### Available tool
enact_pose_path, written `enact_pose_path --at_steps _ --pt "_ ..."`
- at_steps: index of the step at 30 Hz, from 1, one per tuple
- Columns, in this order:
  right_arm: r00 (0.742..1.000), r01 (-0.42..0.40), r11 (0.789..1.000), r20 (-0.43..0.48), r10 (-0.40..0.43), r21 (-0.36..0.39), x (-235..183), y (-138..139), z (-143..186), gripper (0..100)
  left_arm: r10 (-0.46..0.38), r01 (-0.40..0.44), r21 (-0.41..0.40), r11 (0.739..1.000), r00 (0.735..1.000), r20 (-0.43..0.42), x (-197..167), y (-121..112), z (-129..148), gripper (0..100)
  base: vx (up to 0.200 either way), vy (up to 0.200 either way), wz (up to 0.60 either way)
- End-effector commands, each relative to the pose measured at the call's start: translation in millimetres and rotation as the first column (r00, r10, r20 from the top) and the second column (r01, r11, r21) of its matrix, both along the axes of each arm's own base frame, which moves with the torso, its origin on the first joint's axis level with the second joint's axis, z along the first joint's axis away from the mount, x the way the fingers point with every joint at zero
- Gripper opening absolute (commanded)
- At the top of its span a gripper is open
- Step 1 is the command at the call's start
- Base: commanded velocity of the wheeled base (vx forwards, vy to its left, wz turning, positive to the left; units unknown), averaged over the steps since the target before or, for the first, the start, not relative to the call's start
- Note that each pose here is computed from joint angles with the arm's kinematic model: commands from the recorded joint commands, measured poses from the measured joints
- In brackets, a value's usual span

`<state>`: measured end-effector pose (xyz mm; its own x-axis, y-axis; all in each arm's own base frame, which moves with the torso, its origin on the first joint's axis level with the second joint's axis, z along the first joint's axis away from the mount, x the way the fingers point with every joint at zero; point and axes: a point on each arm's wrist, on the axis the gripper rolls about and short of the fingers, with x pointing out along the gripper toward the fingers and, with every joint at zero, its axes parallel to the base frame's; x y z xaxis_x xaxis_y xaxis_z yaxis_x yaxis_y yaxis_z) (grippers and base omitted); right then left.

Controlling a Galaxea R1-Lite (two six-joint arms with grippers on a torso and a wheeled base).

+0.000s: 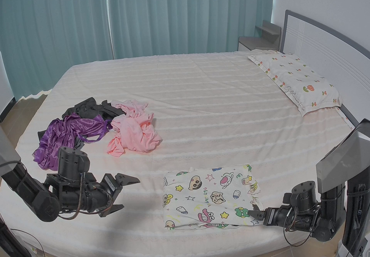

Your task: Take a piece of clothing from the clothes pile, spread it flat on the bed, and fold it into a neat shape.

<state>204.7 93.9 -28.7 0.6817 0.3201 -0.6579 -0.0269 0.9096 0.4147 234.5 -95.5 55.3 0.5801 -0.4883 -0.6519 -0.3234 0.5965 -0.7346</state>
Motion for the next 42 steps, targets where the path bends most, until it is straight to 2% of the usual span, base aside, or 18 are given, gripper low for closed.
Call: enact_pose_path --at_steps 1,2,5,8,12,17,23,28,29,30,42 --pt "0.997 0.019 0.999 0.073 -0.023 0.043 31 4 0 100 -0.177 0.174 0.157 0.972 0.984 0.004 17 -47 -35 100 0.000 0.000 0.00" --pt "0.997 0.019 0.999 0.073 -0.023 0.043 31 4 0 100 -0.177 0.174 0.157 0.972 0.984 0.004 17 -47 -35 100 0.000 0.000 0.00" --pt "0.998 0.033 0.998 0.058 -0.036 0.048 53 6 -5 100 -0.218 0.207 0.230 0.951 0.976 0.023 32 -67 -51 100 0.000 0.000 0.00" --pt "0.999 0.028 0.998 0.040 -0.030 0.054 65 8 -7 100 -0.259 0.239 0.304 0.922 0.965 0.026 40 -81 -69 100 0.000 0.000 0.00" --pt "0.999 0.026 0.998 0.021 -0.027 0.057 78 10 -10 100 -0.279 0.244 0.369 0.897 0.959 0.042 48 -90 -83 100 0.000 0.000 0.00" --pt "1.000 0.020 0.998 0.012 -0.021 0.056 88 14 -19 100 -0.321 0.268 0.403 0.875 0.945 0.068 56 -96 -87 100 0.000 0.000 0.00" --pt "1.000 -0.021 0.996 0.012 0.020 0.081 90 20 -19 100 -0.338 0.273 0.407 0.872 0.936 0.097 67 -109 -91 100 0.000 0.000 0.00" --pt "0.999 -0.051 0.996 -0.014 0.053 0.069 91 31 -20 100 -0.344 0.267 0.445 0.855 0.934 0.099 73 -116 -94 100 0.000 0.000 0.00" --pt "0.998 -0.059 0.996 -0.025 0.061 0.063 91 33 -19 100 -0.343 0.267 0.447 0.854 0.934 0.097 73 -117 -94 0 0.000 0.000 0.00" --pt "0.997 -0.065 0.996 -0.030 0.066 0.058 92 35 -19 0 -0.345 0.269 0.448 0.852 0.934 0.094 73 -118 -94 0 0.000 0.000 0.00" --pt "0.997 -0.065 0.995 -0.024 0.067 0.070 97 38 -14 0 -0.347 0.272 0.447 0.852 0.933 0.094 69 -119 -93 0 0.000 0.000 0.00"
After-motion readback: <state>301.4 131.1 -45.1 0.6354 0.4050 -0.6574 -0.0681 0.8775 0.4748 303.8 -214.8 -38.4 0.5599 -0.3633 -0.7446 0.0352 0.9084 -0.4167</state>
